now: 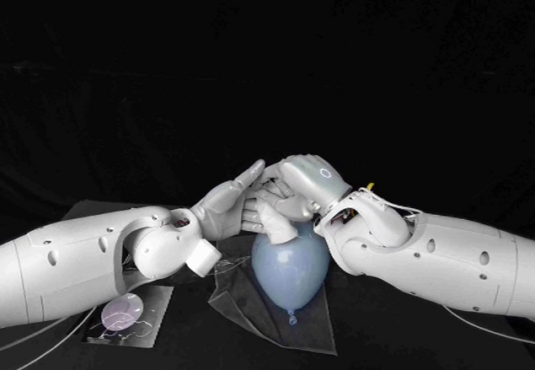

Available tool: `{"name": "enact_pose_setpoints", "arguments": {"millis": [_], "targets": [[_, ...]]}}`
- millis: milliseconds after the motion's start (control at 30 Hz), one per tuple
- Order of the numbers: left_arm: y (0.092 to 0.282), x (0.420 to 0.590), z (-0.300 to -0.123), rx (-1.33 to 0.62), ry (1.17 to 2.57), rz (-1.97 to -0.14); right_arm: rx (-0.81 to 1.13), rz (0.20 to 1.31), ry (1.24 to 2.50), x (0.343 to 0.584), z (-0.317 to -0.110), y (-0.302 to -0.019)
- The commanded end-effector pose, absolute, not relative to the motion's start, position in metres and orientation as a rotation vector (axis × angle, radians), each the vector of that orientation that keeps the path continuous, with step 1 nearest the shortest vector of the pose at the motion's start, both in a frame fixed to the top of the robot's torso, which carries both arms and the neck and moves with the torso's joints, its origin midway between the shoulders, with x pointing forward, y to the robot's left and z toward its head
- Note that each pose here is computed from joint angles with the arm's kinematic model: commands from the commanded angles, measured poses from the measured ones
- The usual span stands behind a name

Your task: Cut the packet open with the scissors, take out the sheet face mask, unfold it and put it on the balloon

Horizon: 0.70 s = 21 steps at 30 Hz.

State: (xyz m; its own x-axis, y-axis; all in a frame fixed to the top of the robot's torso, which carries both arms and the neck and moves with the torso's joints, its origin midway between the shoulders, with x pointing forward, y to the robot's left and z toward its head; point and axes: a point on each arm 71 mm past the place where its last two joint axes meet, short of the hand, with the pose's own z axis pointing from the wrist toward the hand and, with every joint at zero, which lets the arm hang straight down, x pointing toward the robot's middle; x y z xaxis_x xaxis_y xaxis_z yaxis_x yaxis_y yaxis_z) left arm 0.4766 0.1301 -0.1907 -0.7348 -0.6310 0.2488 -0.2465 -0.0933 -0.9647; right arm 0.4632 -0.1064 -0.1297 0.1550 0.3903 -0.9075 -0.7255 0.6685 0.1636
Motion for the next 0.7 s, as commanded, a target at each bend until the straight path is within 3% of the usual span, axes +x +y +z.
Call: {"name": "enact_pose_setpoints", "arguments": {"millis": [33, 700], "targets": [[0.1260, 0.4736, -0.1886, -0.924, 1.919, -1.931, -0.340, 0.824, 1.125, 0.4624, -0.1270, -0.1063], [0.1268, 0.4740, -0.1888, -0.922, 1.923, -1.928, -0.356, 0.813, 1.135, 0.4564, -0.1272, -0.1120]]}}
